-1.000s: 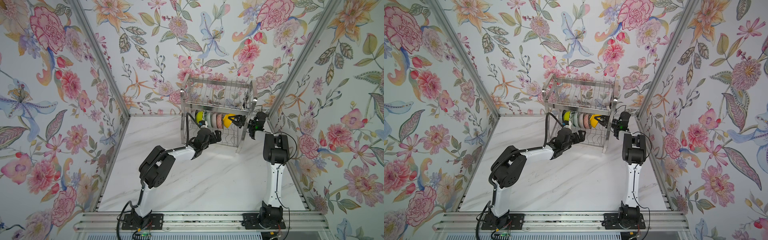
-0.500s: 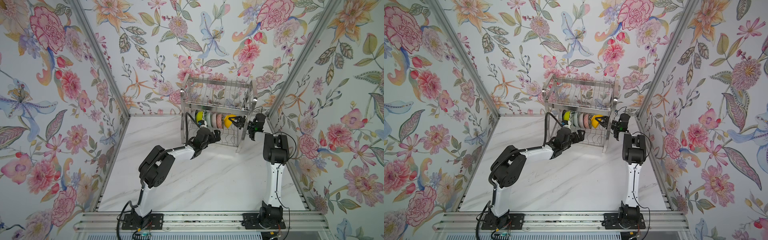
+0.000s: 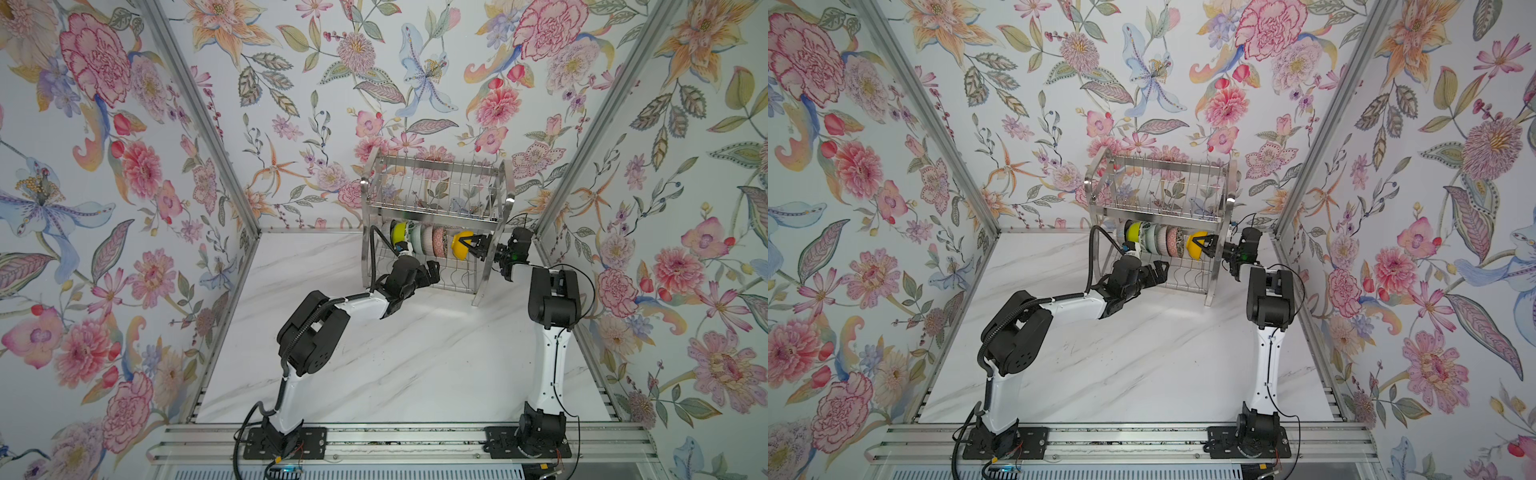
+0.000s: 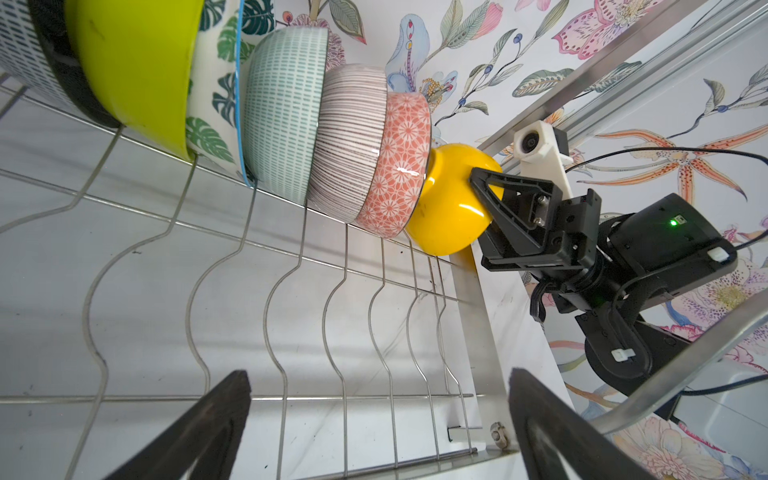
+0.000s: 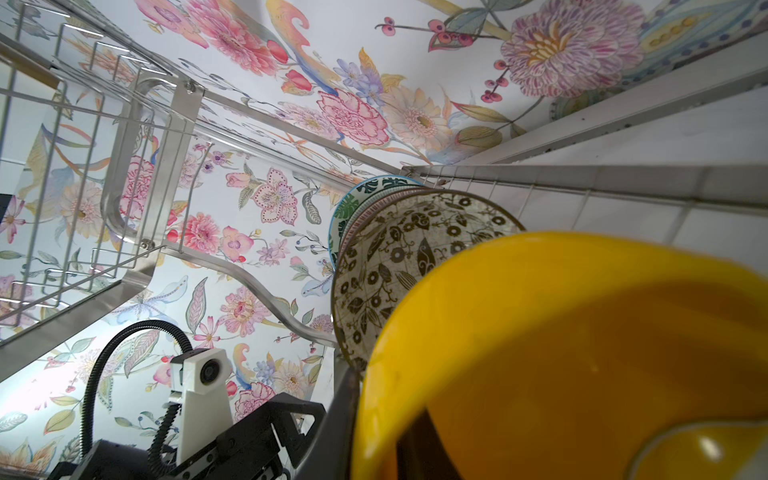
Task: Load the bowls into the dish rack
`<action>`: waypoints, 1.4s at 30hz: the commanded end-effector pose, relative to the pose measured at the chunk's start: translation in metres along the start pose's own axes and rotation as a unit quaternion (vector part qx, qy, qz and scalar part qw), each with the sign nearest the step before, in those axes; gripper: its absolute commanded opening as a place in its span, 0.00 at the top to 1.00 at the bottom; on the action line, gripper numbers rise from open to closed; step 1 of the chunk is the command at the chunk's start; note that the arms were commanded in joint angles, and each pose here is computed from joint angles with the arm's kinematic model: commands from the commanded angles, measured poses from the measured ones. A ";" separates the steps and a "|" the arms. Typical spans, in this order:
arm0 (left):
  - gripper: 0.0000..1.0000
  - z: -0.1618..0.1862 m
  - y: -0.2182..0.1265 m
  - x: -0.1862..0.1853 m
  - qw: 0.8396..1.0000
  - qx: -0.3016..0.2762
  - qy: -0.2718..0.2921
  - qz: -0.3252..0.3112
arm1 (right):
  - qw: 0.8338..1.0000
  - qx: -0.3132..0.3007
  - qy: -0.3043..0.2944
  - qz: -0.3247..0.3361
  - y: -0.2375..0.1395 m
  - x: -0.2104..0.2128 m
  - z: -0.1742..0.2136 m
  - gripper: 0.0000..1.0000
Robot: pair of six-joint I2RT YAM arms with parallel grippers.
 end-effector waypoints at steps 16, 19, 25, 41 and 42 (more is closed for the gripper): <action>0.01 -0.006 -0.021 0.004 1.000 -0.011 0.003 -0.001 | 0.998 -0.045 -0.024 0.032 -0.027 0.043 -0.004 0.53; 0.01 -0.005 -0.026 0.005 1.000 -0.012 0.004 -0.003 | 0.997 -0.058 -0.027 0.038 -0.038 0.048 -0.004 0.44; 0.01 -0.004 -0.038 0.006 1.000 -0.017 0.013 -0.005 | 0.994 -0.088 -0.023 0.057 -0.062 0.053 0.000 0.33; 0.01 -0.041 -0.155 0.042 0.958 -0.077 0.223 -0.163 | 0.930 -0.253 -0.032 0.264 -0.172 0.062 0.036 0.02; 0.01 -0.046 -0.165 0.048 0.952 -0.084 0.230 -0.184 | 0.916 -0.269 -0.036 0.297 -0.180 0.061 0.039 0.01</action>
Point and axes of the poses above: each gripper's point midway between its finger pads, its own y axis out along the fingers, its own x axis along the line the jaws close on, z = x × y, the point moved 5 cm from there along -y, back along the fingers, and after that the axes turned 8 degrees about y, right-handed, at the moved point
